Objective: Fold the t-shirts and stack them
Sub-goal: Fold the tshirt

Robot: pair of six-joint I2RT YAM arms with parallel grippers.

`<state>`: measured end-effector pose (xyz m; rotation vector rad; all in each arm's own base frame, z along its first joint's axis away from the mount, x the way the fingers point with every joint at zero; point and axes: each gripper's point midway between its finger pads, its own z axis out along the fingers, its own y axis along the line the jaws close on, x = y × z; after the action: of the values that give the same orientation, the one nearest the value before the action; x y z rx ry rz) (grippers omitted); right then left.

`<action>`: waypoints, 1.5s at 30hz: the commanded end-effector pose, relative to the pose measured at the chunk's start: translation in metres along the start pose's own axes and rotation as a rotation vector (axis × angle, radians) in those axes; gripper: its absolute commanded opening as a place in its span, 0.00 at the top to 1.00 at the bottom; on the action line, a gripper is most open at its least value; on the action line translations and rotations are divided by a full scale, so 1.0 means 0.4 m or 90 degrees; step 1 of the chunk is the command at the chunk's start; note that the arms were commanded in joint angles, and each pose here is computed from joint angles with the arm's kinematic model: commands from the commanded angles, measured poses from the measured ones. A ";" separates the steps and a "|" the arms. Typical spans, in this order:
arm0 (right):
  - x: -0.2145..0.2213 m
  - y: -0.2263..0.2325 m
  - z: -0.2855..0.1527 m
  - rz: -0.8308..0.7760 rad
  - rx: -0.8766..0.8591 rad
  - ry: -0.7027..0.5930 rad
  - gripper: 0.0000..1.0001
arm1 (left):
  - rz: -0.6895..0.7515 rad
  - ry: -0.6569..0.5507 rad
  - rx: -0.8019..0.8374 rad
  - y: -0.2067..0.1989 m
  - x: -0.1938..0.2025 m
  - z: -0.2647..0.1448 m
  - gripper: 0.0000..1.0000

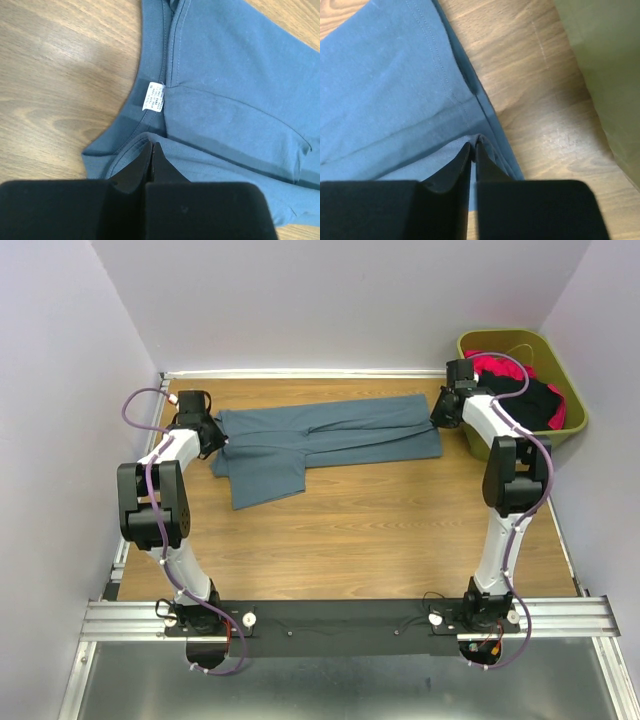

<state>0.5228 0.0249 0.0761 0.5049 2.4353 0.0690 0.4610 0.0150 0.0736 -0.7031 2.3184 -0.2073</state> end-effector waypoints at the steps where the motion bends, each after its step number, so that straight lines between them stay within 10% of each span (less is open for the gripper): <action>1: -0.018 0.010 0.030 -0.011 -0.019 -0.007 0.84 | -0.011 -0.032 -0.013 0.021 -0.028 0.001 0.96; 12: -0.041 0.058 -0.043 -0.038 -0.056 -0.032 0.53 | 0.008 -0.056 -0.004 0.009 -0.053 -0.052 0.41; 25: 0.105 0.190 -0.057 -0.058 -0.165 0.033 0.62 | 0.027 -0.007 -0.018 0.057 0.046 -0.031 0.75; 45: 0.365 0.020 0.005 -0.022 -0.044 0.151 0.71 | 0.019 0.147 -0.123 0.226 0.298 -0.037 0.76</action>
<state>0.4724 0.1022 0.0233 0.3788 2.5156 0.3142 0.4102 0.0219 0.0249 -0.6880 2.3961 -0.1354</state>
